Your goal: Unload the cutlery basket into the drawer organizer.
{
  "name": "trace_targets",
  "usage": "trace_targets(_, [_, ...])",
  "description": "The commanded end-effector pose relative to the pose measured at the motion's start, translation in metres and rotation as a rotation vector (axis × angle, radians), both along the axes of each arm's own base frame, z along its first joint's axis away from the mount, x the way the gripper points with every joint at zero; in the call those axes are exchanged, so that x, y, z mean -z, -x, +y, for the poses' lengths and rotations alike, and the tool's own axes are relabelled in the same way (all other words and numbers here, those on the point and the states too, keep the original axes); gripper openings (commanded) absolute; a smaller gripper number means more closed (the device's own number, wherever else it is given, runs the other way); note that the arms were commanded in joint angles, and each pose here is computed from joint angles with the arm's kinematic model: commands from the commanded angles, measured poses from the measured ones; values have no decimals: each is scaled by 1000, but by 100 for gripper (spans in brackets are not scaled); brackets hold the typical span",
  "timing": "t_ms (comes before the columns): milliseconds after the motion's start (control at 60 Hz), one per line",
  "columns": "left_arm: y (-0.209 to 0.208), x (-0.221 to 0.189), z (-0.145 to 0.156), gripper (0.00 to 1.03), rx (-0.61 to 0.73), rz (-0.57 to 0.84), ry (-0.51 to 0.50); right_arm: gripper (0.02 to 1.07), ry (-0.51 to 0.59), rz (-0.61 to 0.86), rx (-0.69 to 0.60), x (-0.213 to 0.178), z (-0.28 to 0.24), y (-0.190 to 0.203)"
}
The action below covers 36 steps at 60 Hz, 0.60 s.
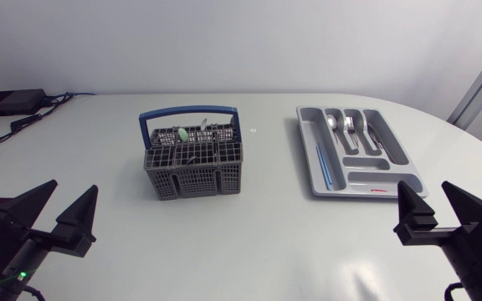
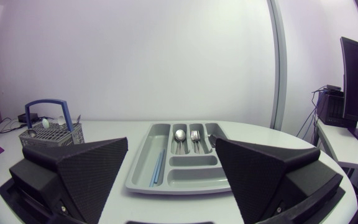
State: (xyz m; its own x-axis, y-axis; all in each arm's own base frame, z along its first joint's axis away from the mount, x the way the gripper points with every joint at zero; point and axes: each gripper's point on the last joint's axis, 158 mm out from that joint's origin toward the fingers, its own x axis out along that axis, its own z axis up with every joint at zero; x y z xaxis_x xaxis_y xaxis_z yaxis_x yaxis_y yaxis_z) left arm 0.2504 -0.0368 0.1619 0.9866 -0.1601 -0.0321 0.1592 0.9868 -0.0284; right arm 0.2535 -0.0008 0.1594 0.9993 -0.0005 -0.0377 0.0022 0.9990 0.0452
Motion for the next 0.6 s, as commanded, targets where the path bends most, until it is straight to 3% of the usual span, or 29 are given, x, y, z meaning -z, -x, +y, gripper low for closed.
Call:
trace_targets(0, [0,2,2,99,-9,-4,7,104,-7,16,-4,10,2,0])
trace_targets(267, [4,-56,8,99,-33,-110,13,104,18,-19,-6,-3,2,0])
trace_targets(583, [-36,-75,4,99,-34,62,-28,103,46,-81,-15,-36,4,1])
